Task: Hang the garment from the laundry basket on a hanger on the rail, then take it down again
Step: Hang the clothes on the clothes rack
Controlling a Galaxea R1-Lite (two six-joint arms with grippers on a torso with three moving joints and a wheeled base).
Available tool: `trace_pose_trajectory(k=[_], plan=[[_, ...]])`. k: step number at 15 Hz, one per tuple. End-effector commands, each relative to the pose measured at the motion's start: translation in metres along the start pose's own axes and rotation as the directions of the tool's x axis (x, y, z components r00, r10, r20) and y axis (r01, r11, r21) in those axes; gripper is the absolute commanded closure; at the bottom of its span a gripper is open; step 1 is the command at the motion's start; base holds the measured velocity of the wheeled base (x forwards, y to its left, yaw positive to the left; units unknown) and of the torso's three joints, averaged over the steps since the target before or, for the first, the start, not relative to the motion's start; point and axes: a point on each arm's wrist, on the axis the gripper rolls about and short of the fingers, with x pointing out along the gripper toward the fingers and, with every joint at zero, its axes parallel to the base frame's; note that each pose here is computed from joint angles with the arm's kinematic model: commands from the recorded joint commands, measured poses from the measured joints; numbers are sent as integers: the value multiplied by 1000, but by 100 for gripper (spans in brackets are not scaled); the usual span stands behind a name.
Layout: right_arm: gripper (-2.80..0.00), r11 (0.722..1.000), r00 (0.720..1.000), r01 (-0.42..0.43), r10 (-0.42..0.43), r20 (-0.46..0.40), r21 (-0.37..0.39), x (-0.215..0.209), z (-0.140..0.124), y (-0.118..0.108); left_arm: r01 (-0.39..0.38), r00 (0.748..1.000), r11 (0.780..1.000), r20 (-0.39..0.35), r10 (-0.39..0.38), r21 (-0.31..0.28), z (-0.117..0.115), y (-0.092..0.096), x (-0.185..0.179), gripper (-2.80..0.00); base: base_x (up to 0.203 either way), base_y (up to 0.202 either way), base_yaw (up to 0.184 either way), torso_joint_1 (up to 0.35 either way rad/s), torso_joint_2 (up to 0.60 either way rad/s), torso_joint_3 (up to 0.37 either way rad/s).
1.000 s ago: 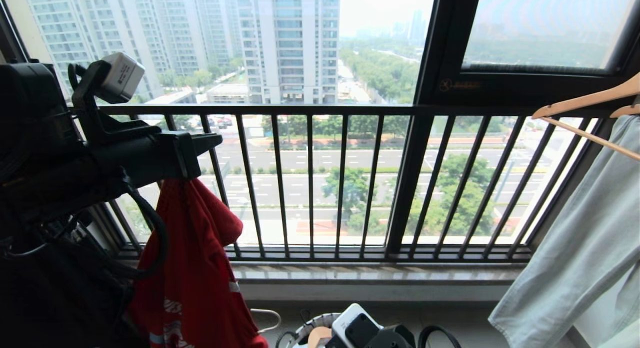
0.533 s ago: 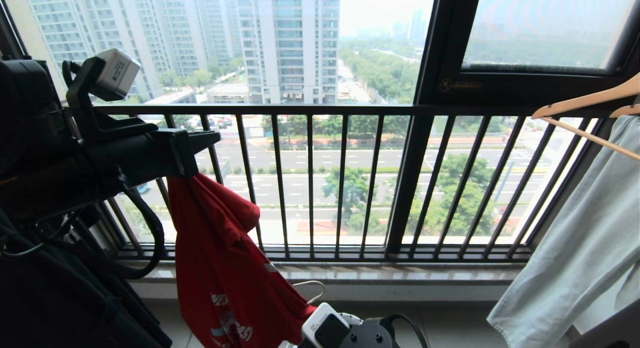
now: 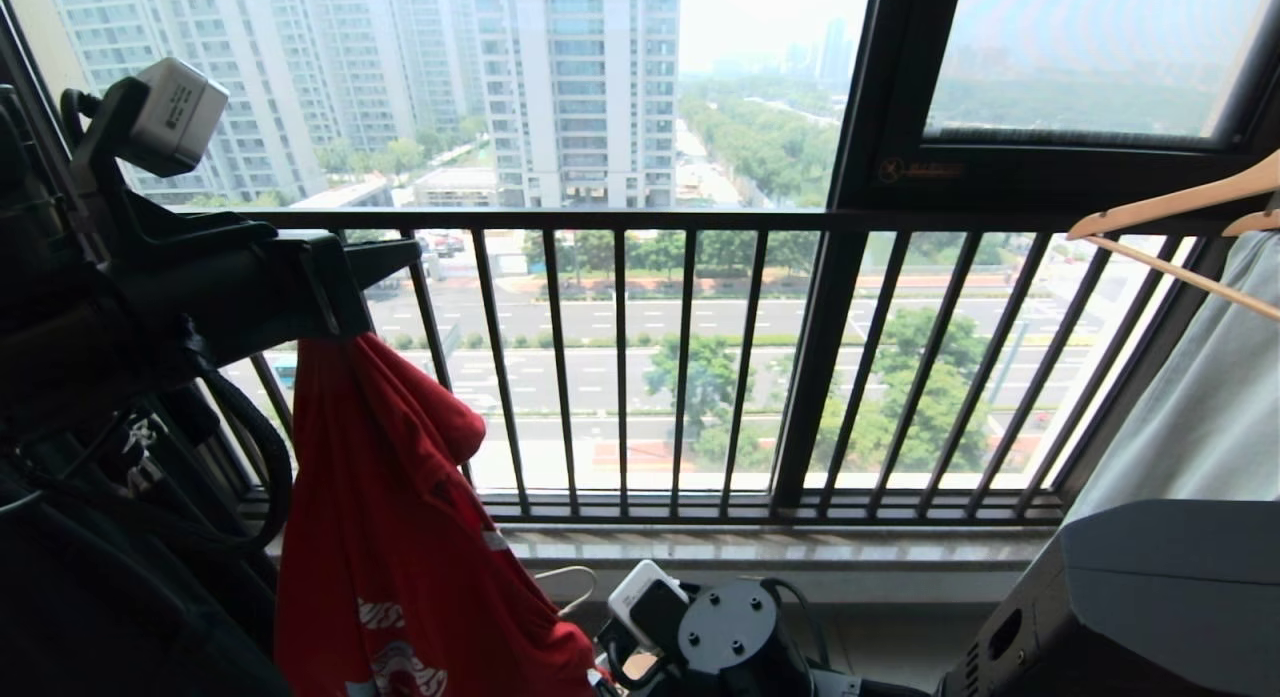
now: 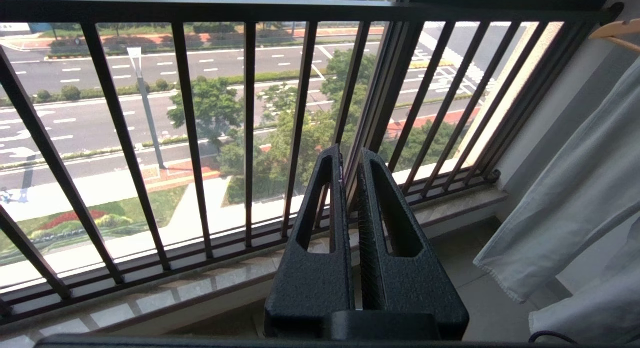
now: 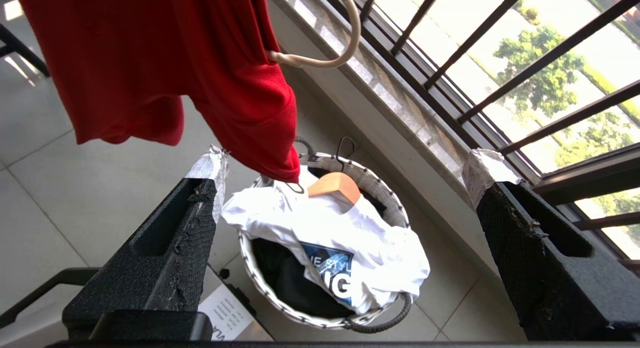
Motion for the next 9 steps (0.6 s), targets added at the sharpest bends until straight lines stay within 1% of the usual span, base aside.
trace_pose_trajectory(k=[1,2,3,4,9], plan=[[-280,1000,1000,10,-10,4,2,16,-1,2,3,1000,1000,15,-3,-1,3,-1,-4,0,0,0,0,0,0,0],[-280,1000,1000,10,-10,11,-1,21,0,3,3,1000,1000,15,-3,-1,3,-1,-4,0,0,0,0,0,0,0],[-280,1000,1000,11,-11,12,-24,23,0,4,4,1000,1000,15,-4,-1,3,-1,-4,0,0,0,0,0,0,0],[-280,999,1000,11,-10,13,-30,23,0,4,4,1000,1000,15,-4,-1,3,-1,-4,0,0,0,0,0,0,0],[-280,1000,999,12,-11,36,-26,28,6,5,4,1000,1000,15,-4,-1,3,-1,-4,0,0,0,0,0,0,0]])
